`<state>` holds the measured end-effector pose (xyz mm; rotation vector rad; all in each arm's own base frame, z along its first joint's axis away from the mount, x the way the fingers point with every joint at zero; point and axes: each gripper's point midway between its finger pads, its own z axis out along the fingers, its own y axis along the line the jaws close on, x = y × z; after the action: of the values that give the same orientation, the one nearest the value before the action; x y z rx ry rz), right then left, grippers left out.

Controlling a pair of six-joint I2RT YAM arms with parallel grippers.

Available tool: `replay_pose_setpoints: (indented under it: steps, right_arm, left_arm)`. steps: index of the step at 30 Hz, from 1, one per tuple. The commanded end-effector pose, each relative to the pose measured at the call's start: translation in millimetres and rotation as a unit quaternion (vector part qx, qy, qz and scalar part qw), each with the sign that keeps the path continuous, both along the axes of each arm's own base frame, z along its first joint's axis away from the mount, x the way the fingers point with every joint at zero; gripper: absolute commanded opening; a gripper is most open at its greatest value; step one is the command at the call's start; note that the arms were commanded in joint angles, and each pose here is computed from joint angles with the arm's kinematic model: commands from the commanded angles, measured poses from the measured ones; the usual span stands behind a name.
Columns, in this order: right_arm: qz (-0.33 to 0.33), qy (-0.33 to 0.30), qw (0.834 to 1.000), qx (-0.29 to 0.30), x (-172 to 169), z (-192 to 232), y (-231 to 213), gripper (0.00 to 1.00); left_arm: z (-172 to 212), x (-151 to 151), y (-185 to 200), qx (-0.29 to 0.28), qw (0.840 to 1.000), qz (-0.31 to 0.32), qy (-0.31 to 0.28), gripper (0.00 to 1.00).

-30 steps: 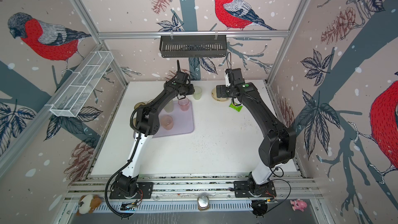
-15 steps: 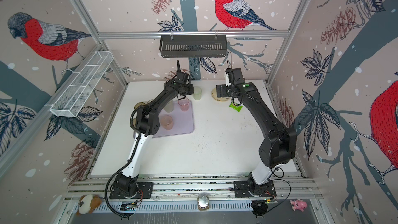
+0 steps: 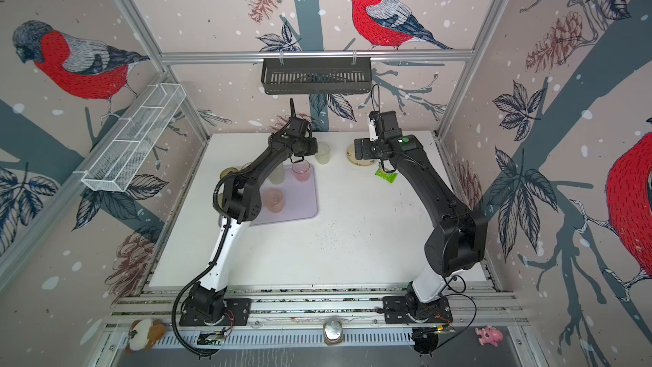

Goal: Place the glasses into the tray
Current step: 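Lift the light green cup and carry it toward the tray, left gripper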

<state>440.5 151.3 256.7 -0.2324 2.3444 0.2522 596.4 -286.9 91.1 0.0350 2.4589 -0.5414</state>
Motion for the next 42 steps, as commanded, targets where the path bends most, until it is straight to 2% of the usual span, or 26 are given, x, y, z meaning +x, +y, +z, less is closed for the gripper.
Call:
replay_pose_setpoints:
  steps: [1, 11, 14, 17, 31, 42]
  right_arm:
    - [-0.001, -0.014, 1.0, 0.003, 1.1, 8.8, -0.2, 0.94]
    - [0.003, -0.014, 1.0, 0.006, 1.3, 8.9, 3.0, 0.94]
    - [0.003, -0.016, 1.0, 0.006, 1.3, 9.9, 2.5, 0.94]
    - [0.003, -0.017, 1.0, 0.006, 1.2, 10.2, 2.8, 0.94]
    - [0.003, -0.035, 0.999, 0.013, 0.0, 18.2, 4.5, 0.96]
    - [0.008, -0.044, 0.999, 0.021, 2.2, 21.7, 14.0, 0.96]
  left_arm:
    - [9.5, 2.8, 1.3, 0.0, 1.0, -0.001, -0.012, 0.13]
    - [16.4, 2.4, 2.3, 0.002, 1.0, -0.002, -0.017, 0.09]
    - [17.8, 1.7, 3.0, 0.004, 1.0, -0.003, -0.018, 0.02]
    - [22.6, 1.9, 4.0, 0.006, 1.0, -0.004, -0.022, 0.0]
    - [64.5, -6.3, 7.0, 0.009, 0.999, -0.013, -0.046, 0.0]
    - [97.9, -25.5, 21.1, 0.026, 0.998, -0.003, -0.049, 0.0]
